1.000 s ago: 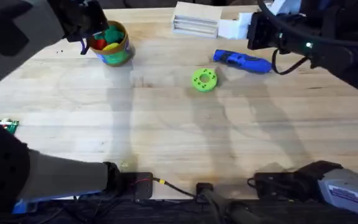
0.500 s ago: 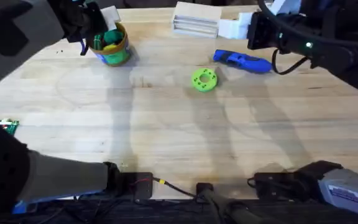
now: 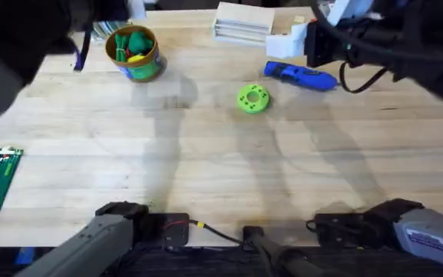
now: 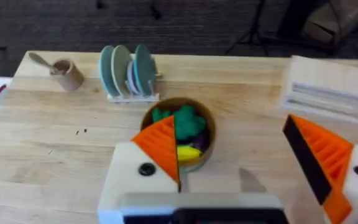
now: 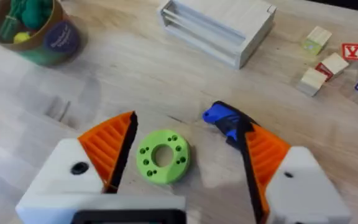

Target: Pick up the gripper from the table and insert it into the empty holder that is missing its gripper. Then pick up a screw, insert it into the mounting hole, and use the screwdriver to tighten it. Finally, clean up the table by picking up the vegetable and placing it into the bucket.

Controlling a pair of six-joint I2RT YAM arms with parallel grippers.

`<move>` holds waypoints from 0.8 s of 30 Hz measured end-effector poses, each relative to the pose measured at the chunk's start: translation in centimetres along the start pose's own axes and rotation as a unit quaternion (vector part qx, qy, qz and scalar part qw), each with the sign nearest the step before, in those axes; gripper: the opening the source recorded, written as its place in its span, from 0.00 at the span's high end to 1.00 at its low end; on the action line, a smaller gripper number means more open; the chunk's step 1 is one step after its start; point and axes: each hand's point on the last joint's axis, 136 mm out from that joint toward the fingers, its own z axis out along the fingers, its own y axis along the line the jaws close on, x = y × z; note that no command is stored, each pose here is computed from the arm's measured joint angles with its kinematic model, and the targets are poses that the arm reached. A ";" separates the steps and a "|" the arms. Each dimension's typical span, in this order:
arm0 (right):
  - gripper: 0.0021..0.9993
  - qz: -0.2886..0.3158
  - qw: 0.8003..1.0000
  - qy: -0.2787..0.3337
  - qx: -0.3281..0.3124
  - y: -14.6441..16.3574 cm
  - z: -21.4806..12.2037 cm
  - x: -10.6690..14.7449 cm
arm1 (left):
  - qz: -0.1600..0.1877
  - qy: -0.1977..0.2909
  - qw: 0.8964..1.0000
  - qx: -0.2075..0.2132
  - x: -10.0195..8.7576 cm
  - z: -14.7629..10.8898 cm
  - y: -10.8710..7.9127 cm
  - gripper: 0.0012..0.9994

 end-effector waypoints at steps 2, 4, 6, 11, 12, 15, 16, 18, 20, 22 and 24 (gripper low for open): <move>0.01 -0.004 1.000 0.007 -0.005 0.3 -0.7 -0.5 | 0.016 -0.001 1.000 0.017 0.2 -2.2 -1.0 0.00; 0.01 -0.007 1.000 0.008 -0.015 0.9 -1.8 -1.1 | 0.030 0.004 0.999 0.032 0.7 -4.0 -1.7 0.00; 0.01 -0.009 1.000 0.002 -0.028 1.6 -3.0 -1.8 | 0.042 0.013 0.998 0.045 1.5 -5.8 -2.2 0.00; 0.01 -0.013 0.998 -0.018 -0.055 2.8 -5.4 -2.7 | 0.061 0.026 0.996 0.063 3.5 -10.3 -2.0 0.72; 0.01 -0.013 0.998 -0.018 -0.055 2.9 -5.5 -2.7 | 0.061 0.025 0.996 0.063 3.7 -10.7 -1.9 0.88; 0.01 -0.013 0.998 -0.018 -0.058 3.0 -5.5 -2.7 | 0.066 0.023 0.996 0.064 4.0 -11.8 -1.5 0.86; 0.01 -0.013 0.998 -0.018 -0.059 3.0 -5.5 -2.7 | 0.065 0.023 0.996 0.063 4.1 -12.1 -1.4 0.70; 0.01 -0.013 0.998 -0.018 -0.059 3.0 -5.5 -2.7 | 0.066 0.024 0.996 0.063 4.4 -12.6 -1.2 0.39; 0.01 -0.013 0.998 -0.018 -0.060 3.0 -5.5 -2.7 | 0.066 0.027 0.995 0.063 4.7 -12.9 -1.1 0.08; 0.01 -0.013 0.998 -0.018 -0.061 3.1 -5.5 -2.7 | 0.067 0.031 0.995 0.063 4.9 -12.9 -1.0 0.01; 0.01 -0.013 0.998 -0.018 -0.062 3.1 -5.6 -2.7 | 0.068 0.033 0.995 0.063 5.0 -12.9 -1.1 0.01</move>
